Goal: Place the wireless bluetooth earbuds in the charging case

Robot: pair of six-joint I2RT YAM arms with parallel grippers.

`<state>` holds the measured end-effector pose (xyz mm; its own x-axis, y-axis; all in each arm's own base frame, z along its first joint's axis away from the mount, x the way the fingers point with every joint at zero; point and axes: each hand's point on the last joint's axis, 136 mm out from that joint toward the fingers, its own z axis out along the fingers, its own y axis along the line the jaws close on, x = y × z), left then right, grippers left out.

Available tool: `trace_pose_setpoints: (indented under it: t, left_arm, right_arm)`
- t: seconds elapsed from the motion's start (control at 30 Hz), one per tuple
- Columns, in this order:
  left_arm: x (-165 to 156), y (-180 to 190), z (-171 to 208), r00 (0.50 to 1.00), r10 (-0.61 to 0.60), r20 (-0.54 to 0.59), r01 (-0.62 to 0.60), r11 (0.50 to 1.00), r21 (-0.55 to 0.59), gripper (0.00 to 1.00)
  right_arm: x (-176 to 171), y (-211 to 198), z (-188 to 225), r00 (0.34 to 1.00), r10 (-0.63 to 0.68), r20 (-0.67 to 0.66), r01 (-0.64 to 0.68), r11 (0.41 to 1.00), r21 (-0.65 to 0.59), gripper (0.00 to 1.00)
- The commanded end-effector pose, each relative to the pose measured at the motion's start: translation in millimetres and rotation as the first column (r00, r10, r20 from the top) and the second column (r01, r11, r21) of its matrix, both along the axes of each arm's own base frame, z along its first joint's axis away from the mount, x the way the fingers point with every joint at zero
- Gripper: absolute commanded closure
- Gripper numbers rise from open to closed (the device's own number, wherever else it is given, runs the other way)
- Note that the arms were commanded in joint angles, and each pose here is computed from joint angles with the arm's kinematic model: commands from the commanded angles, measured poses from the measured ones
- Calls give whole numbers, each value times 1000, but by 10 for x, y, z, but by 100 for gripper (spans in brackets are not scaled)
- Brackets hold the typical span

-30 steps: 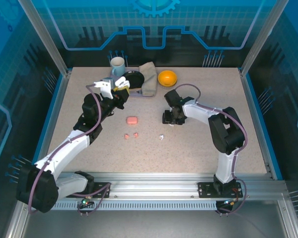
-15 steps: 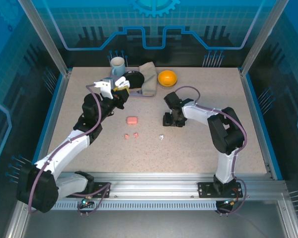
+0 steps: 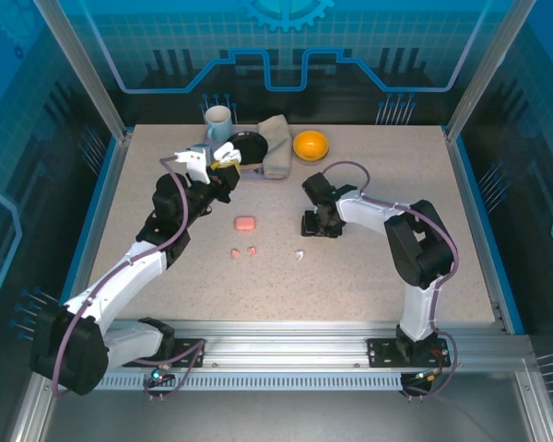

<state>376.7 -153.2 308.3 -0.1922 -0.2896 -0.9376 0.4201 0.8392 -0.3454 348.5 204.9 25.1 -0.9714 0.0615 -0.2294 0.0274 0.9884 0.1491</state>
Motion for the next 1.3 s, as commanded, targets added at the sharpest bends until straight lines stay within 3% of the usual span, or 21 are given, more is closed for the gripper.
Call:
trace_pose_setpoints:
  t: [0.0,0.17,0.4,0.7,1.27]
  left_arm:
    - [-15,-37,224,998,-13,66,14,1000,-20,100]
    - [-22,-35,244,997,-13,70,14,1000,-12,100]
    - [-21,-38,278,997,-15,72,15,1000,2,100]
    - [-4,-50,282,997,-19,69,19,1000,8,100]
    - [-3,-45,290,997,-17,71,17,1000,3,100]
  right_arm:
    - [62,-17,262,998,16,58,-14,999,-32,47]
    - [234,61,320,976,210,56,-205,975,-82,42]
    - [312,170,213,912,411,-5,-411,911,-29,42]
    - [286,9,121,945,323,-61,-327,940,-98,43]
    - [226,84,-70,932,345,-110,-359,919,-163,44]
